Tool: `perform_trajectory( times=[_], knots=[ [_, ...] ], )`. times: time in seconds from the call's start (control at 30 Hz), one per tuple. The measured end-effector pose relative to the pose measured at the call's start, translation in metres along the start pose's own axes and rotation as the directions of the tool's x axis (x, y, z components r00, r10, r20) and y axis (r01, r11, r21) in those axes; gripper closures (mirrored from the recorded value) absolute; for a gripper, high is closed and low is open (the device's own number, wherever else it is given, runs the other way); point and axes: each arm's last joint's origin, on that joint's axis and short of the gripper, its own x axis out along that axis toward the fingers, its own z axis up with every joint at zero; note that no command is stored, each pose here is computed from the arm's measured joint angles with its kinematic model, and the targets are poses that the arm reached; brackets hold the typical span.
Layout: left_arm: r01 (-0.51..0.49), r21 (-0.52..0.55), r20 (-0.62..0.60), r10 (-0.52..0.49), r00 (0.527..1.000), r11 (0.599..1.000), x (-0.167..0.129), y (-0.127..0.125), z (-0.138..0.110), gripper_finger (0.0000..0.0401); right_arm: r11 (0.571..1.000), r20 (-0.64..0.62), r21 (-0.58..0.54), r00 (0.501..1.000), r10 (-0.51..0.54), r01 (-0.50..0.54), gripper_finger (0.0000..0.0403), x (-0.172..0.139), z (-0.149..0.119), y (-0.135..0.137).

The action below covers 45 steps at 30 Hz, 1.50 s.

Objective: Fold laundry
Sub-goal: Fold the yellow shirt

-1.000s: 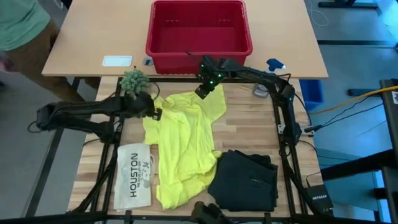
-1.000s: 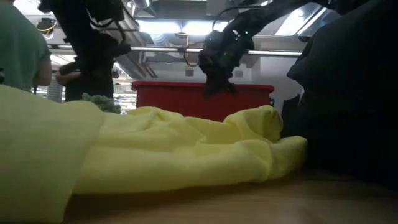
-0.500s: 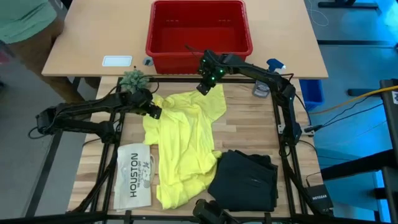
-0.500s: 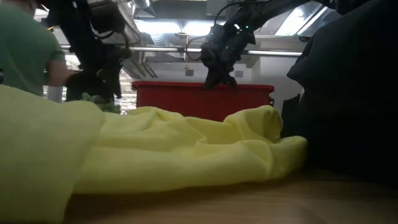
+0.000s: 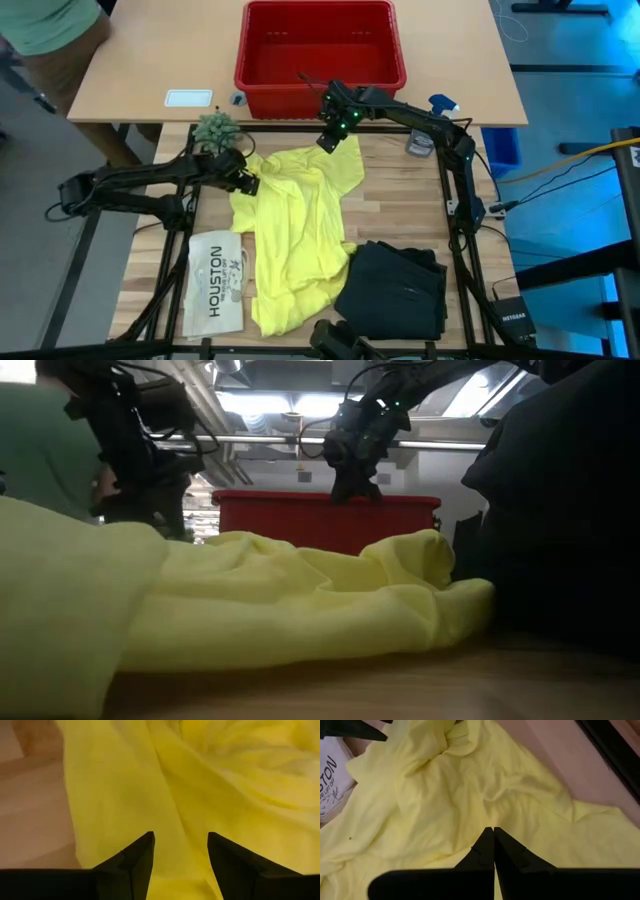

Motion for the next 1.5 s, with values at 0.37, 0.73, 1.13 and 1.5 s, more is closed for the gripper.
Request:
perform_trajectory(
  times=[0.37, 0.73, 1.13, 1.5],
  knots=[
    [-0.094, -0.003, -0.118, 0.092, 0.989, 0.996, 0.043, 0.001, 0.003, 0.0227, 1.0, 0.0, -0.002, 1.0, -0.016, 0.016, 0.0402, 0.0, 0.0, -0.001],
    [-0.025, -0.003, -0.092, 0.025, 0.995, 1.0, 0.03, -0.007, 0.012, 0.0391, 0.999, 0.002, -0.037, 1.0, -0.016, 0.016, 0.0402, 0.0, 0.0, 0.0],
    [-0.052, 0.004, 0.055, 0.052, 0.997, 0.999, -0.052, -0.002, 0.022, 0.04, 0.999, -0.009, -0.047, 1.0, -0.017, 0.017, 0.0402, 0.0, -0.001, -0.001],
    [-0.2, -0.071, 0.026, 0.203, 0.979, 0.977, -0.096, 0.032, -0.004, 0.0401, 0.999, -0.01, -0.047, 1.0, -0.023, 0.022, 0.0402, 0.0, -0.001, -0.001]
  ],
)
